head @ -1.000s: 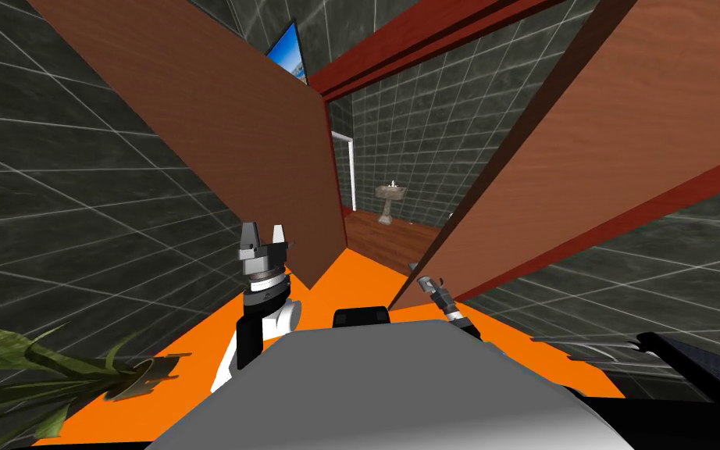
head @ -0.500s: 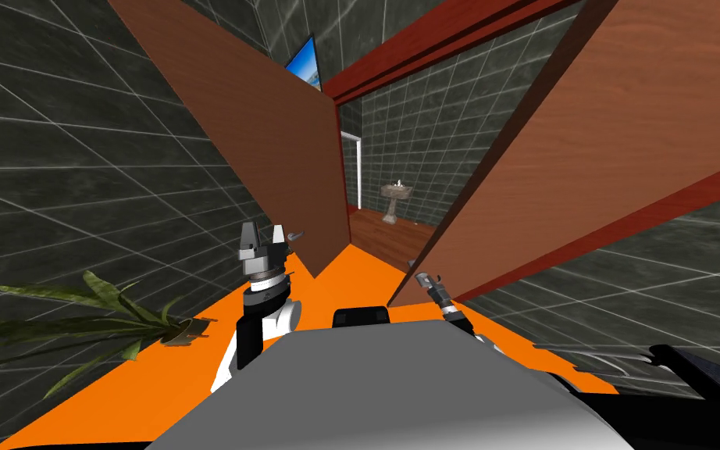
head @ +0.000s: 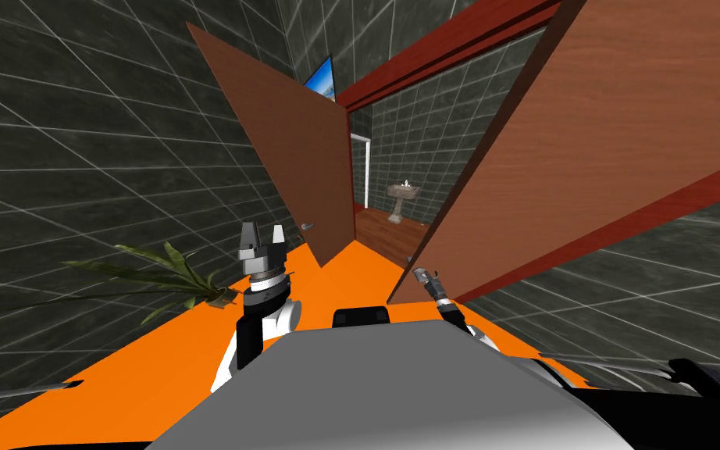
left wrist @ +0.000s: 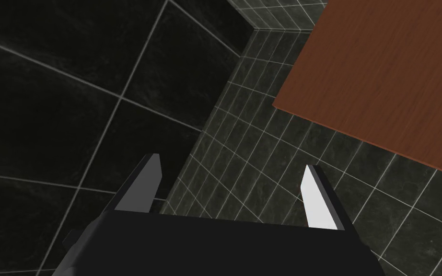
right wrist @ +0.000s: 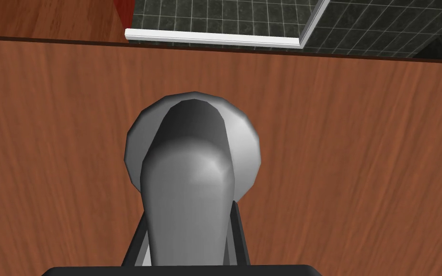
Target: Pull the door open
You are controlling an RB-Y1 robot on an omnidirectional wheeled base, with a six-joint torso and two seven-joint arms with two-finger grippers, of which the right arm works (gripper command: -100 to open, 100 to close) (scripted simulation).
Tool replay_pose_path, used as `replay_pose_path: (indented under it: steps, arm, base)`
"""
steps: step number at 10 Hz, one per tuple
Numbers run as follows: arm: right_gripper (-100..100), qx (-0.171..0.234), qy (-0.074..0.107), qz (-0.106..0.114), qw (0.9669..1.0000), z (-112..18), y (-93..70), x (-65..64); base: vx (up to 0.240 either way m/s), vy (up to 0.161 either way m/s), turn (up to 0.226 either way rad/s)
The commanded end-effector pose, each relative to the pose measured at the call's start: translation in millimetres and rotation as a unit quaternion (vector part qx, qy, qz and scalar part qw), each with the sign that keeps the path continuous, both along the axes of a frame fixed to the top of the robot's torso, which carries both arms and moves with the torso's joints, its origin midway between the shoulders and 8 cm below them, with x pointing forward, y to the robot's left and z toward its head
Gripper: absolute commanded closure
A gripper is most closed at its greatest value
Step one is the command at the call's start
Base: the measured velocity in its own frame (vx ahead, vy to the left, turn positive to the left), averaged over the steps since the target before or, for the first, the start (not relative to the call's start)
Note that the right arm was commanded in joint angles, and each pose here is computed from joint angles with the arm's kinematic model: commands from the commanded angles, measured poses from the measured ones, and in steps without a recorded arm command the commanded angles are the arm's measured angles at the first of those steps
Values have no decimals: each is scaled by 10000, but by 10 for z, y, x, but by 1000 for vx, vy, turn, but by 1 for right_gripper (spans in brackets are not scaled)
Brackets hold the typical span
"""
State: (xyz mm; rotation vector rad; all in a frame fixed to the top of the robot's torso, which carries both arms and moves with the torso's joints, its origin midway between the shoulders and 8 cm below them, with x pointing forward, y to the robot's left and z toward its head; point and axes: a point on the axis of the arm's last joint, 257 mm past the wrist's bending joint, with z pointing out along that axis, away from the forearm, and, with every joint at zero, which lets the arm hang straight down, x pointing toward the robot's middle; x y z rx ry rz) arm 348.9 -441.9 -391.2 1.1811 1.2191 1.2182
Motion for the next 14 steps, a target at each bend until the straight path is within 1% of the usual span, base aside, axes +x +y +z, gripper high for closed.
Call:
replay_pose_path:
  steps: [1,2,3,4,5,6,7,8,13,14]
  arm:
    - [100,15,6,-36,10000,-14,56,106]
    - [100,15,4,-75,10000,-13,65,168]
    - [100,15,4,-75,10000,-13,65,168]
    - [100,18,4,-131,9999,-10,81,261]
    - [100,22,6,-166,9999,-9,93,320]
    - [100,22,6,-166,9999,-9,93,320]
    - [100,28,11,-214,9998,-7,111,405]
    - [100,31,14,-230,9997,-6,118,432]
    - [100,60,48,-348,9994,-3,182,663]
    - [100,60,48,-348,9994,-3,182,663]
  base:
    - [-220,-106,191]
    - [-207,-108,175]
    - [-127,-54,81]
    - [-159,-38,179]
    - [-210,-68,189]
    - [-142,-57,80]
    - [-155,-77,164]
    - [-180,-71,173]
    - [-200,-69,132]
    - [-138,-40,63]
